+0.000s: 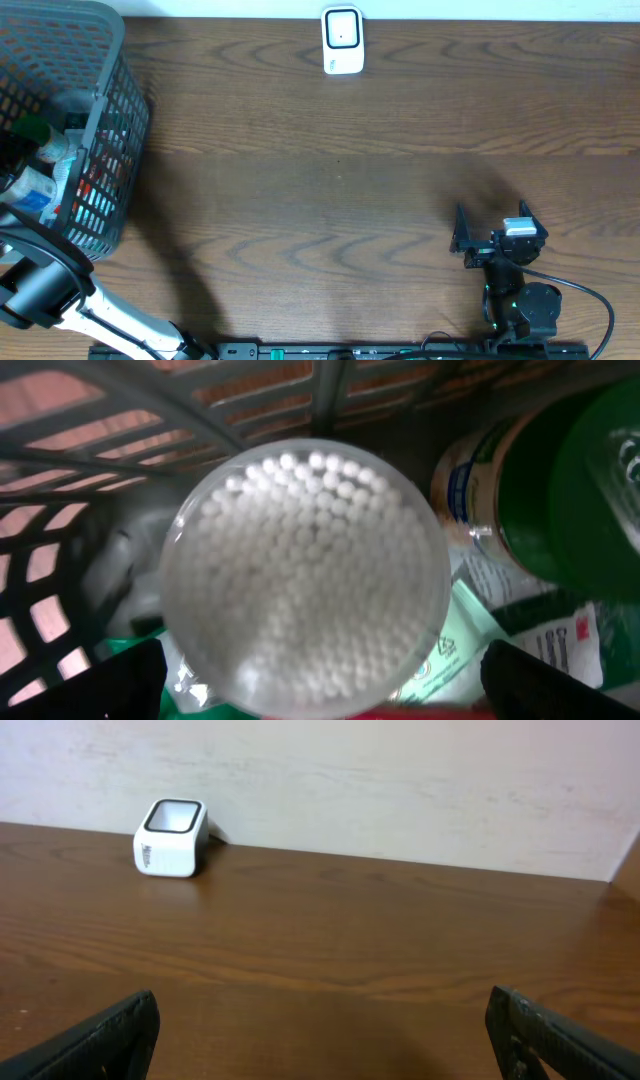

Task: Scan the item barcode
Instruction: 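Lower the left gripper into the basket onto the white round jar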

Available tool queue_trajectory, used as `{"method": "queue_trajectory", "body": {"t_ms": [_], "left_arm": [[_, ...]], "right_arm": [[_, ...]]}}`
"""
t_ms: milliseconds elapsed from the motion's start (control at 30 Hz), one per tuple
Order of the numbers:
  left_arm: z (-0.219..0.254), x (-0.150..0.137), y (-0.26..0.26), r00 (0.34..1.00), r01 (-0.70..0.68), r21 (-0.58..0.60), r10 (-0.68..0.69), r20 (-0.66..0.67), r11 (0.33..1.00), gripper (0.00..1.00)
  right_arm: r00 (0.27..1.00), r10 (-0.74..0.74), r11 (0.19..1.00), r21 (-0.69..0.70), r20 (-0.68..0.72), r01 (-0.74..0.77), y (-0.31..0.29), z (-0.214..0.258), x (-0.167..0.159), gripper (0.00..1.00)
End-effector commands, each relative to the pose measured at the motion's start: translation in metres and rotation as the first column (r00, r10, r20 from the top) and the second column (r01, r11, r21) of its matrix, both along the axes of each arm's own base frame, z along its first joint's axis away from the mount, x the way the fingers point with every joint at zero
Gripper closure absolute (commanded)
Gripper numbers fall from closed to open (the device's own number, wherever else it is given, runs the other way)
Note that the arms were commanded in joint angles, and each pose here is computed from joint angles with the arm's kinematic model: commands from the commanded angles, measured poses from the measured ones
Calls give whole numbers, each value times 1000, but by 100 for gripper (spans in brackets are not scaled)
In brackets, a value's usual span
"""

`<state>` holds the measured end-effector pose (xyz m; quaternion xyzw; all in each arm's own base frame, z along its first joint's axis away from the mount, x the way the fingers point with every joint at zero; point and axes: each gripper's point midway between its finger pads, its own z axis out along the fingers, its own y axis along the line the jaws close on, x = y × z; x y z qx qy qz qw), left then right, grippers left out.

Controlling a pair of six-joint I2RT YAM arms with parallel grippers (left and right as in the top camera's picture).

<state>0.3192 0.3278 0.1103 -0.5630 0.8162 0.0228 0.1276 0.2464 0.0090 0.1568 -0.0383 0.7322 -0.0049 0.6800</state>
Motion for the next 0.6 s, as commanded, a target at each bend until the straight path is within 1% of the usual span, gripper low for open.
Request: {"method": "queue_trajectory", "body": {"t_ms": [0,133,300,367,433,467,567], "left_arm": [[-11,-4,7,999,-36,19,36,-15,999,0],[-16,1,11,999,-35,39,35,-1,999,0],[-24,-6,11,998,-37,77,41,-55,996,1],[-26,-3,8,998,-33,77,37,-55,997,8],[-23,4,6,999,-19,89,23,-43,996,19],[-20,8,4,999,-13,98,16,-34,995,22],[-6,18,-1,1000,7,126,-7,-5,992,24]], "right_arm": [[1000,-2,1000,12,2,2,0,0,0,1],[1000,-2,1000,11,2,2,0,0,0,1],[1000,-2,1000,12,2,2,0,0,0,1],[1000,-2,1000,12,2,2,0,0,0,1],[1000,-2,1000,12,2,2,0,0,0,1],[1000,-2,1000,12,2,2,0,0,0,1],[1000,-2,1000,11,2,2,0,0,0,1]]}}
